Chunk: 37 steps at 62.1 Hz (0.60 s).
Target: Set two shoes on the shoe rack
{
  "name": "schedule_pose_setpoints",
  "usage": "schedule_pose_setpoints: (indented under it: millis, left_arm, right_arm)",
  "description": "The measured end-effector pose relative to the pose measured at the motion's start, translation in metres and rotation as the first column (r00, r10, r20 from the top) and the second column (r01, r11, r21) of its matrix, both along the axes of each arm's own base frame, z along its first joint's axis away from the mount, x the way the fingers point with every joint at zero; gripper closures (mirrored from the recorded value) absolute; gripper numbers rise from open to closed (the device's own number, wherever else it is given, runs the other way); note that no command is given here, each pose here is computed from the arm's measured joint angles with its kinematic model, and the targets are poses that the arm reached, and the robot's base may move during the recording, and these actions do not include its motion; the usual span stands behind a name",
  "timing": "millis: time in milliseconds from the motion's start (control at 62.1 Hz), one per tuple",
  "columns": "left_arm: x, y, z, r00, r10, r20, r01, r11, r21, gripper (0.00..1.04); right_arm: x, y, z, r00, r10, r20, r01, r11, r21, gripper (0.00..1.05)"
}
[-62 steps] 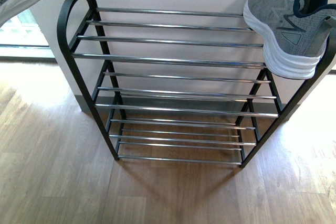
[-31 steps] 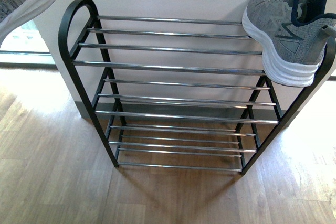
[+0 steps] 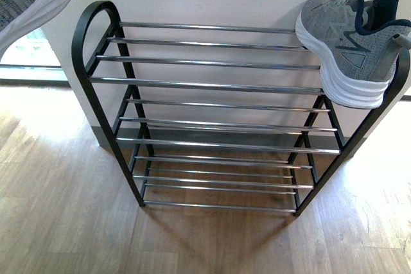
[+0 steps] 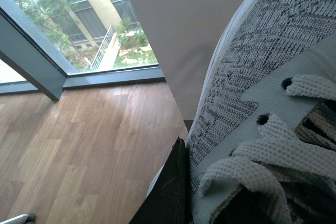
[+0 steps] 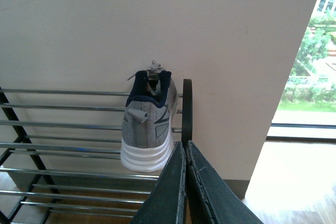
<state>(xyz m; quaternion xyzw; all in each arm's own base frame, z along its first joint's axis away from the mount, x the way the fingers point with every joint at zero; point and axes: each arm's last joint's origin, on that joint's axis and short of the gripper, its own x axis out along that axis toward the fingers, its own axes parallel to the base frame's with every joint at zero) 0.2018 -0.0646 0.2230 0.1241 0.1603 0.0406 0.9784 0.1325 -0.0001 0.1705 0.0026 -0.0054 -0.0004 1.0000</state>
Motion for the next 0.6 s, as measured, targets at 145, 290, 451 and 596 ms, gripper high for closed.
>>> schedule_pose_setpoints:
  millis: [145, 290, 451, 596]
  left_arm:
    - [0.0, 0.0, 0.0, 1.0, 0.0, 0.0, 0.0, 1.0, 0.0, 1.03]
    - [0.0, 0.0, 0.0, 1.0, 0.0, 0.0, 0.0, 1.0, 0.0, 1.03]
    - [0.0, 0.0, 0.0, 1.0, 0.0, 0.0, 0.0, 1.0, 0.0, 1.03]
    - [0.0, 0.0, 0.0, 1.0, 0.0, 0.0, 0.0, 1.0, 0.0, 1.03]
  right_arm:
    - [-0.005, 0.0, 0.001, 1.0, 0.0, 0.003, 0.0, 1.0, 0.0, 1.03]
    - [-0.01, 0.0, 0.002, 1.0, 0.0, 0.007, 0.0, 1.0, 0.0, 1.03]
    - [-0.016, 0.0, 0.003, 1.0, 0.0, 0.01, 0.0, 1.0, 0.0, 1.03]
    - [-0.02, 0.0, 0.003, 1.0, 0.0, 0.01, 0.0, 1.0, 0.0, 1.03]
